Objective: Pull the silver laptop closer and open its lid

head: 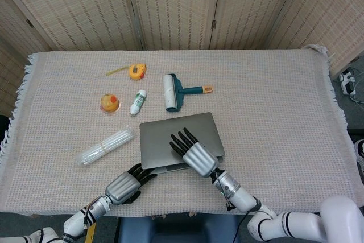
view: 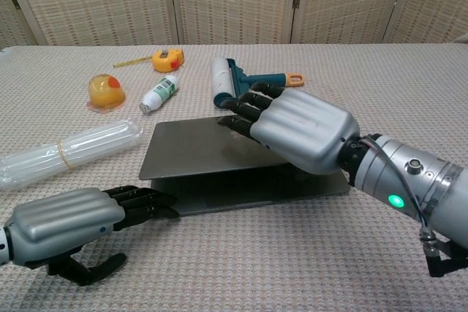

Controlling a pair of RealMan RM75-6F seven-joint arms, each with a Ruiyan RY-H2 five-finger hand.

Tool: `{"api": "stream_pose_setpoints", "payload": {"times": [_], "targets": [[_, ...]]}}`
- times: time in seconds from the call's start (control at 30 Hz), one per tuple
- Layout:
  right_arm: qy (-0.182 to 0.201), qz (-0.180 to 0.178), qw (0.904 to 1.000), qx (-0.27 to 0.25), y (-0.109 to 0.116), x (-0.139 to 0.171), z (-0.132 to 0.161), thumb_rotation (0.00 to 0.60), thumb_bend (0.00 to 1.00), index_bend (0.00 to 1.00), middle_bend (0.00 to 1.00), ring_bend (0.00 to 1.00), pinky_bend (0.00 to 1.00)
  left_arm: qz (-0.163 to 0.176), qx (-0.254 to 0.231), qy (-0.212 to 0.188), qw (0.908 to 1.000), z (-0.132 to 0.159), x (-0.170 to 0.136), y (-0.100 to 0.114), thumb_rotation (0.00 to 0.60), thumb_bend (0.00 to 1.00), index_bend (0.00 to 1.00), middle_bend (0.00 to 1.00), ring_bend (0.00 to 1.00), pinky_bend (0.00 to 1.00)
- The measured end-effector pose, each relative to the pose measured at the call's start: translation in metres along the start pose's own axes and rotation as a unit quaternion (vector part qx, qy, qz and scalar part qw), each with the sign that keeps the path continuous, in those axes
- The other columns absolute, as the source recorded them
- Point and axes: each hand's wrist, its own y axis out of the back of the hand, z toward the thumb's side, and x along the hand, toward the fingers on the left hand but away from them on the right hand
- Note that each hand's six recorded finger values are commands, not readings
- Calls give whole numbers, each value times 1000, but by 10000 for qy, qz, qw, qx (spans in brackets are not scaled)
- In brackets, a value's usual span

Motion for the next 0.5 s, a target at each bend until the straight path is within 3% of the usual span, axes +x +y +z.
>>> {"api": "stream_pose_setpoints", "payload": {"times": [0.5], "targets": [[-472,-227,9983,-242,33,-25,-30,600,482,0,0,0,0,-33,67,1,10000,0,-1,-1,600,647,52,2,10,0]]}}
